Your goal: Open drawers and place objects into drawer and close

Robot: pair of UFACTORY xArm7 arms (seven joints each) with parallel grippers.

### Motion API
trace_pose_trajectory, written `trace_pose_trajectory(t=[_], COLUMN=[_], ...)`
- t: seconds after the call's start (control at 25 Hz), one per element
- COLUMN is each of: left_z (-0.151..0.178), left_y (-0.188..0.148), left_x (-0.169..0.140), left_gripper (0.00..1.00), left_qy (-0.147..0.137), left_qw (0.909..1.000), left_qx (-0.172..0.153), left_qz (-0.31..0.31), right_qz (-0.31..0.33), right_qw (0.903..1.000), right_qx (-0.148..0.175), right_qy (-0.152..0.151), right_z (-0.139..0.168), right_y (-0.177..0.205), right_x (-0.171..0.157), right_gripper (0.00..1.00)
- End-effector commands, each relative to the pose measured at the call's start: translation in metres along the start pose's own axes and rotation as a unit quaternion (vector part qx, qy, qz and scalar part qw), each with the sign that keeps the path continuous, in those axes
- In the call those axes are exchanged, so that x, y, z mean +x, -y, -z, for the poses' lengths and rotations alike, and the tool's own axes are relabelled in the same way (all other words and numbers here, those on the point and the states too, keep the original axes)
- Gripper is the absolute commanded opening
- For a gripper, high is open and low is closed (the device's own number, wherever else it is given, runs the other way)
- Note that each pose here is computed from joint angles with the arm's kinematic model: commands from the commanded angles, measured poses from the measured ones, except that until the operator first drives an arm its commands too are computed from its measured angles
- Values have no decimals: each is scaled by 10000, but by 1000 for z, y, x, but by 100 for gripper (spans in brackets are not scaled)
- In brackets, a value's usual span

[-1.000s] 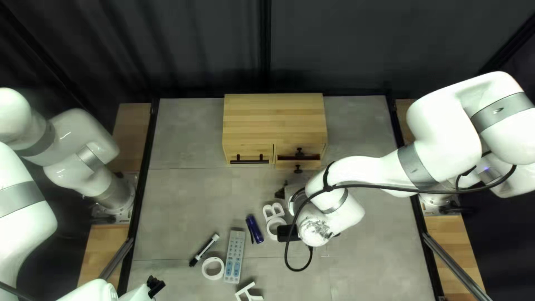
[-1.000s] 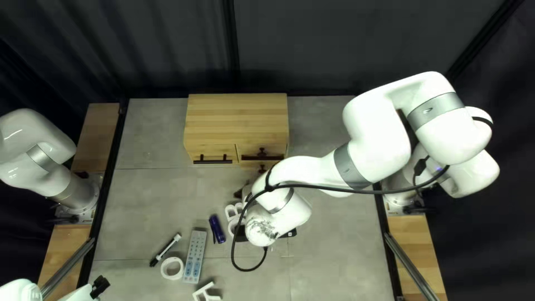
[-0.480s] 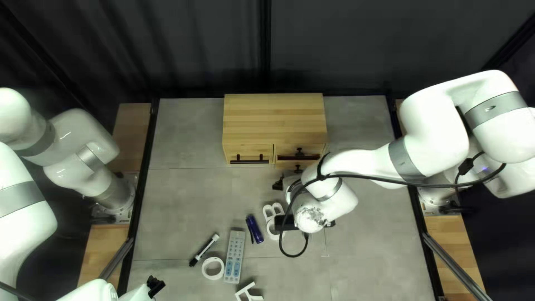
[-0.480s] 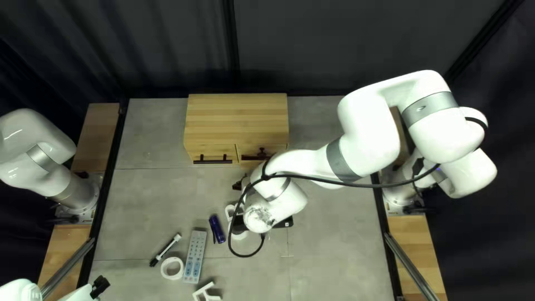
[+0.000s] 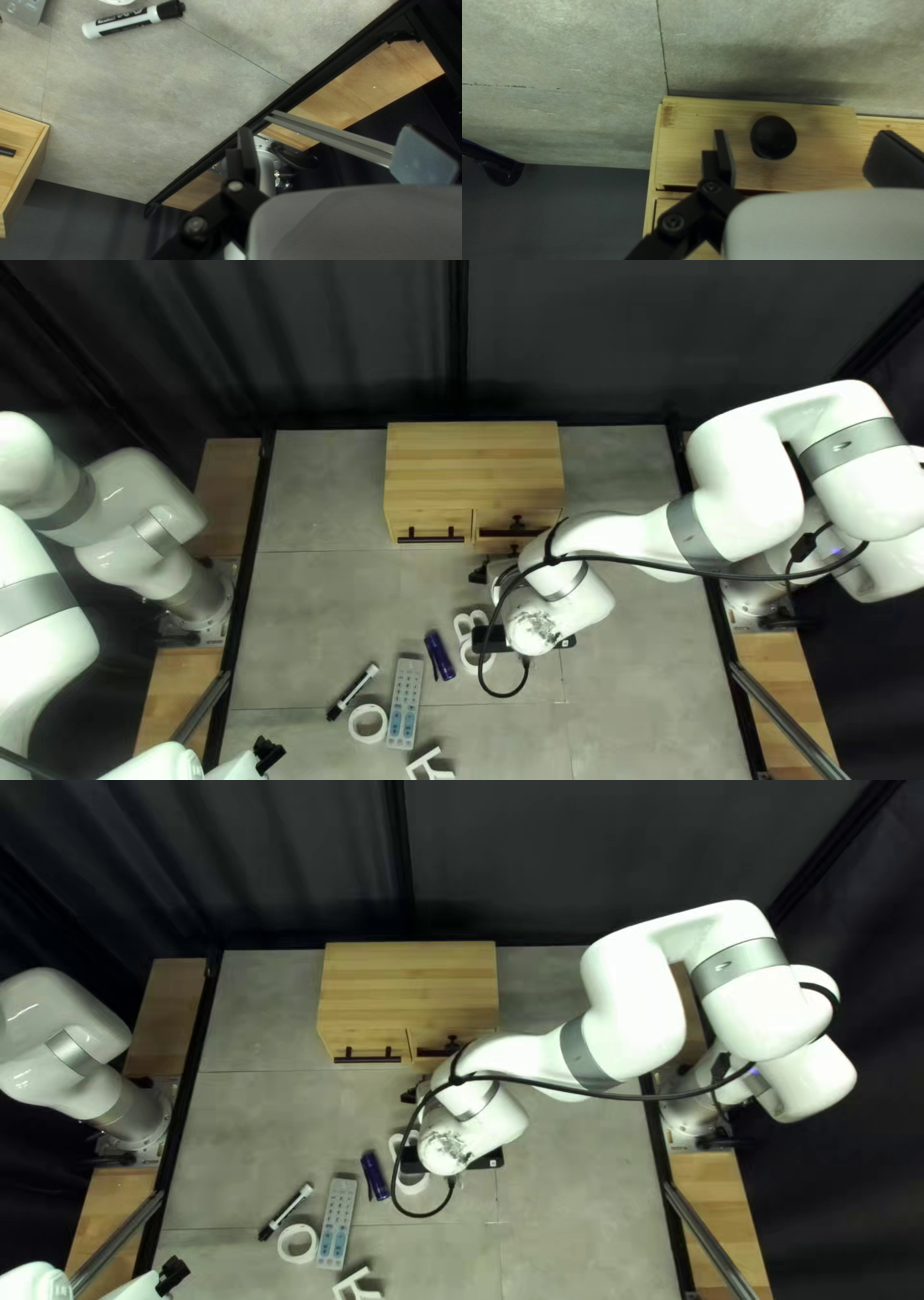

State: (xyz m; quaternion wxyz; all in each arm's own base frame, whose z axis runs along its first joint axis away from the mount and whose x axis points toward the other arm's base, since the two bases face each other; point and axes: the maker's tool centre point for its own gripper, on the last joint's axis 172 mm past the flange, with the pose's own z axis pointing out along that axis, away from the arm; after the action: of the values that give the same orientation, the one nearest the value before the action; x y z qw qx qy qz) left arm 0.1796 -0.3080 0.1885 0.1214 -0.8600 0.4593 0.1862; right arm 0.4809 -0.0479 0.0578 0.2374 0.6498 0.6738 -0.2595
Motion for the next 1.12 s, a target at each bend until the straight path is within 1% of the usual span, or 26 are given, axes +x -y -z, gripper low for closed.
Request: trace_pose_trajectory(t=[0.04,0.08,0.16,0.2,0.24,0.32,0.36,0.44,0.48,0.6,0.64,0.68,0.72,0.84,0.88,0.92,1.0,1.04,1.08,1.12], left_z=[0,0,0,0,0,0,0,0,0,0,0,0,0,0,0,0,0,0,0,0], left_y=[0,0,0,0,0,0,0,0,0,0,0,0,0,0,0,0,0,0,0,0], left_x=[0,0,0,0,0,0,0,0,0,0,0,0,0,0,0,0,0,0,0,0], left_gripper=[100,100,100,100,100,100,100,100,100,100,100,100,100,100,100,100,100,100,100,100], left_qy=[0,0,0,0,0,0,0,0,0,0,0,0,0,0,0,0,0,0,0,0], left_qw=[10000,10000,10000,10000,10000,10000,10000,10000,10000,10000,10000,10000,10000,10000,10000,10000,10000,10000,10000,10000], left_qx=[0,0,0,0,0,0,0,0,0,0,0,0,0,0,0,0,0,0,0,0], left_qz=[0,0,0,0,0,0,0,0,0,0,0,0,0,0,0,0,0,0,0,0], right_qz=[0,-1,-3,-3,-3,-2,-2,-3,-10,-23,-26,-30,-33,-59,-67,-70,-80,-82,-82,-81], right_qw=[10000,10000,10000,10000,10000,10000,10000,10000,10000,10000,10000,10000,10000,9999,9999,9999,9999,9999,9999,9999], right_qx=[6,8,11,11,10,8,10,23,30,49,52,58,60,87,93,94,97,97,95,93], right_qy=[-8,-8,-11,-12,-14,-15,-14,-14,-14,-16,-15,-12,-13,-6,-5,-6,-5,-9,-13,-16], right_z=[-1,-1,-2,-2,-2,-2,-2,-3,-3,-3,-3,-4,-4,-3,-3,-3,-3,-4,-4,-4], right_y=[1,1,2,2,3,3,3,4,4,4,4,5,5,6,6,7,7,8,8,7], right_x=[0,-1,0,0,0,0,0,1,1,1,1,1,1,-1,-1,-1,0,1,1,2], right_gripper=[56,64,66,70,79,87,87,79,73,63,62,54,47,42,46,47,55,56,62,73])
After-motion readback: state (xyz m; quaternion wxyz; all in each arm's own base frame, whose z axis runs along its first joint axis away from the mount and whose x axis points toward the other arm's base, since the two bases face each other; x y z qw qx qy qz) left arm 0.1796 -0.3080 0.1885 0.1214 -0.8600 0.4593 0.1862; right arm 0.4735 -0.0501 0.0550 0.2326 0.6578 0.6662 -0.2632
